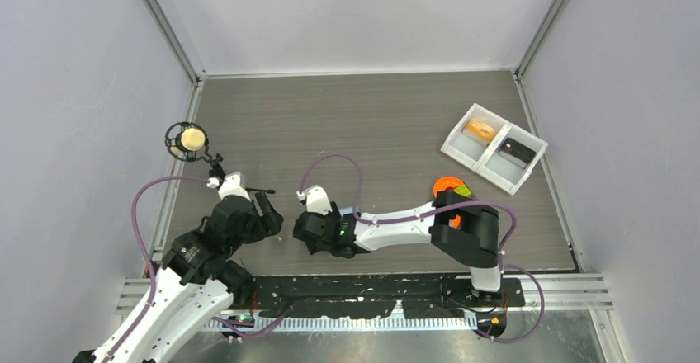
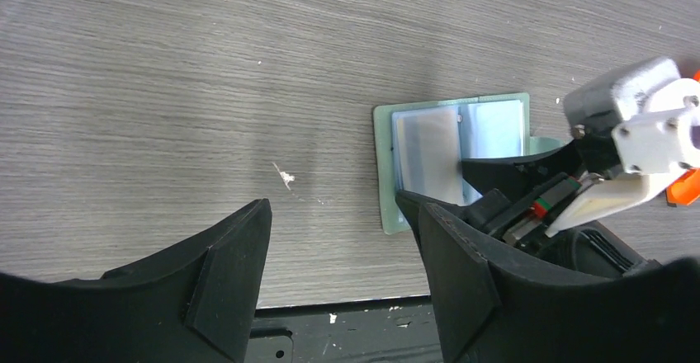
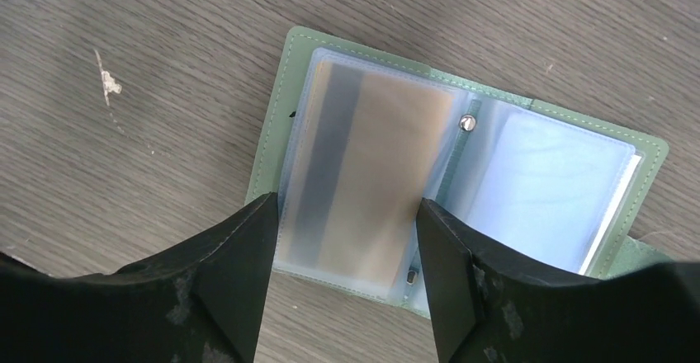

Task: Take the credit cards out of the card holder
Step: Remove the credit card from the card holder.

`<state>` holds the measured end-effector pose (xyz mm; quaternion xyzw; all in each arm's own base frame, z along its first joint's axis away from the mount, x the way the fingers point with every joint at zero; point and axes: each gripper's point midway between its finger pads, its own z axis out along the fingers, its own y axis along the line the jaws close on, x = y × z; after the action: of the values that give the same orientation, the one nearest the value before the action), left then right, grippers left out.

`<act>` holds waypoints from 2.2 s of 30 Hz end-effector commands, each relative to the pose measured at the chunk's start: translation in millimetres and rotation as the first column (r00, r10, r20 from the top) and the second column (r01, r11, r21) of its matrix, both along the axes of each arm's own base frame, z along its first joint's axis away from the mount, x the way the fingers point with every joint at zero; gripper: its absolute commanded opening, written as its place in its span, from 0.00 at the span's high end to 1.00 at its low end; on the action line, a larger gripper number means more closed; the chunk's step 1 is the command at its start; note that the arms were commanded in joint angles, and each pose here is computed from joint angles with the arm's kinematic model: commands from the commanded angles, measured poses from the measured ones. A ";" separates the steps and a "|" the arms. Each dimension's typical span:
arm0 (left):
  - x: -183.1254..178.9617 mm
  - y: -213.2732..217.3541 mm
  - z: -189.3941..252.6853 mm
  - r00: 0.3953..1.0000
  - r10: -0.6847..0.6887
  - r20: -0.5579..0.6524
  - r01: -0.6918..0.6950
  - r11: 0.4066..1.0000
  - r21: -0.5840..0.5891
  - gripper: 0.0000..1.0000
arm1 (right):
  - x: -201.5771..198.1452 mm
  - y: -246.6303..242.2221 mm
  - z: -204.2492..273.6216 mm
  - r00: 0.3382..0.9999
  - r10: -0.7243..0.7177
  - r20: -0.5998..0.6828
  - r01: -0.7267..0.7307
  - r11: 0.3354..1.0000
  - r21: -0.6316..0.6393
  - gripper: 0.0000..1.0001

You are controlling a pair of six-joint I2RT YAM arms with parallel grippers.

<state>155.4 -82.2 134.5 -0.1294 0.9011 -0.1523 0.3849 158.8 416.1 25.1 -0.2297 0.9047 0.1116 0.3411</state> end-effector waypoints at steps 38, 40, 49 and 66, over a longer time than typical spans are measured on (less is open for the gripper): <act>22.3 -25.7 -27.6 0.997 -0.024 -0.078 0.024 1.000 -0.003 0.51 | 7.2 -12.6 64.4 0.998 0.045 -0.034 -0.027 0.913 0.408 0.42; 20.3 -19.8 -19.6 0.999 0.000 -0.047 -0.001 1.000 -0.015 0.51 | 8.6 -13.3 62.4 0.999 0.038 0.014 -0.040 0.944 0.329 0.43; 9.2 8.8 3.5 0.991 0.107 0.077 -0.103 0.993 -0.057 0.47 | 0.4 10.0 46.9 0.997 0.067 0.042 -0.072 0.986 0.151 0.48; 5.8 8.8 4.4 0.992 0.099 0.076 -0.094 0.993 -0.065 0.46 | 0.2 7.3 5.7 0.999 0.040 0.036 -0.039 0.999 -0.022 0.62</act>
<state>155.2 -74.2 125.5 -0.1662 0.8822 -0.1626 0.4094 154.6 423.0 28.7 -0.2551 0.8969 0.1194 0.3408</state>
